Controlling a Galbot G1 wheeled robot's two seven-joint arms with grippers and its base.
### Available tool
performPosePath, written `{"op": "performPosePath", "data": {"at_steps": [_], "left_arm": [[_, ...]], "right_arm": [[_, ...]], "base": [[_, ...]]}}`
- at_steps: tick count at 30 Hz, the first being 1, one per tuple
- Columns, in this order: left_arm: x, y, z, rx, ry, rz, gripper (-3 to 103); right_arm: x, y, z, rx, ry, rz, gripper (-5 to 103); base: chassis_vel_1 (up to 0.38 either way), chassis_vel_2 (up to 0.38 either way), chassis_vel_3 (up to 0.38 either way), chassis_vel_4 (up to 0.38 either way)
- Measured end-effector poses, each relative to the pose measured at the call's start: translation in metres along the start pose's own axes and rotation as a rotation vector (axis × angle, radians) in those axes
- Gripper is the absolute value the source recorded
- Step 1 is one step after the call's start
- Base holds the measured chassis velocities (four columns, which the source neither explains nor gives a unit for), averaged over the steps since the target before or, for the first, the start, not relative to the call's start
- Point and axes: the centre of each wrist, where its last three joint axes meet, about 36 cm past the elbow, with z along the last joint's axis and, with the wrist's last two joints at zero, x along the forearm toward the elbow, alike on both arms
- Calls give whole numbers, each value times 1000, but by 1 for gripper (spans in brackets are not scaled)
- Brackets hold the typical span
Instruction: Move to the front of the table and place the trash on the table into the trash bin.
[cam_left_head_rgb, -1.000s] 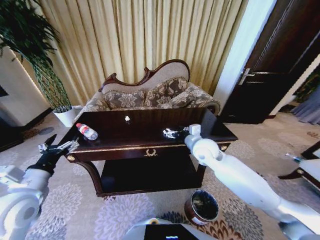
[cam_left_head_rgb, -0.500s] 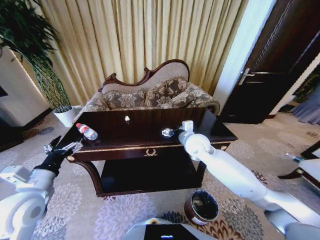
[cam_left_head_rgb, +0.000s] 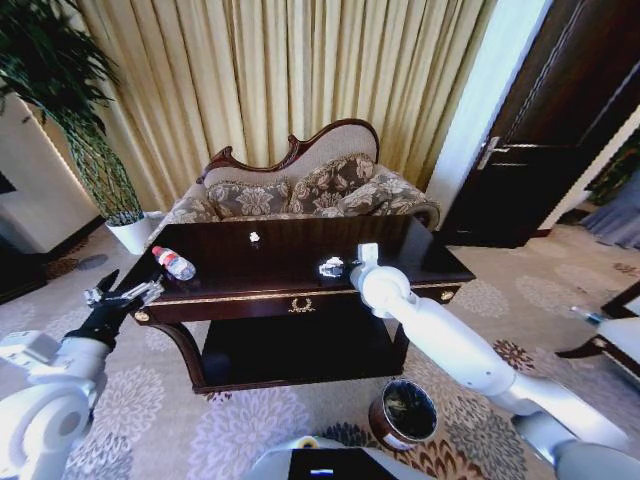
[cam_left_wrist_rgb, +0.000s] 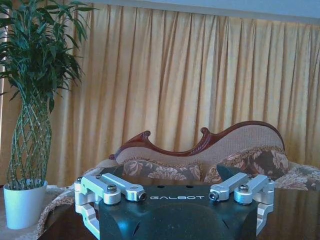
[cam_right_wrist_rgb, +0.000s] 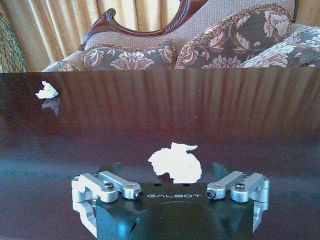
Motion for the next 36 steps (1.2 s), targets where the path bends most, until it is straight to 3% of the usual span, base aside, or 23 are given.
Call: {"op": "performPosePath", "data": {"at_steps": [8,10,17,21,22,24,32,34,35,36], "left_arm": [[1,-1,1,9,-10,0,100],[0,-1,2,7,-14,-1,100],[0,1,0,-1,-19,-2,100],[0,0,0,-1,-18,0,100],[-2,-2,1,2,-16,9,100],[-3,-3,1,4,-16,14,100],[-6,-3,1,-1,-13,13,100],[-7,-2,1,-5,-12,12,100],[-7,-2,1,-5,-12,12,100],[-8,-1,1,-5,-10,11,100]], "right_arm": [[0,-2,2,27,-13,21,68],[0,-2,3,35,-20,23,68],[1,-3,7,49,-28,19,36],[3,-5,8,51,-32,18,30],[6,-9,10,49,-38,22,14],[9,-10,10,43,-48,22,4],[28,-12,-2,-5,-169,41,0],[38,-27,-5,16,-285,56,0],[38,-27,-5,16,-285,56,0],[47,-44,-2,61,-357,82,0]], "base": [[0,0,0,0],[0,0,0,0],[0,0,0,0],[0,0,0,0],[0,0,0,0],[0,0,0,0],[0,0,0,0],[0,0,0,0],[0,0,0,0],[0,0,0,0]]}}
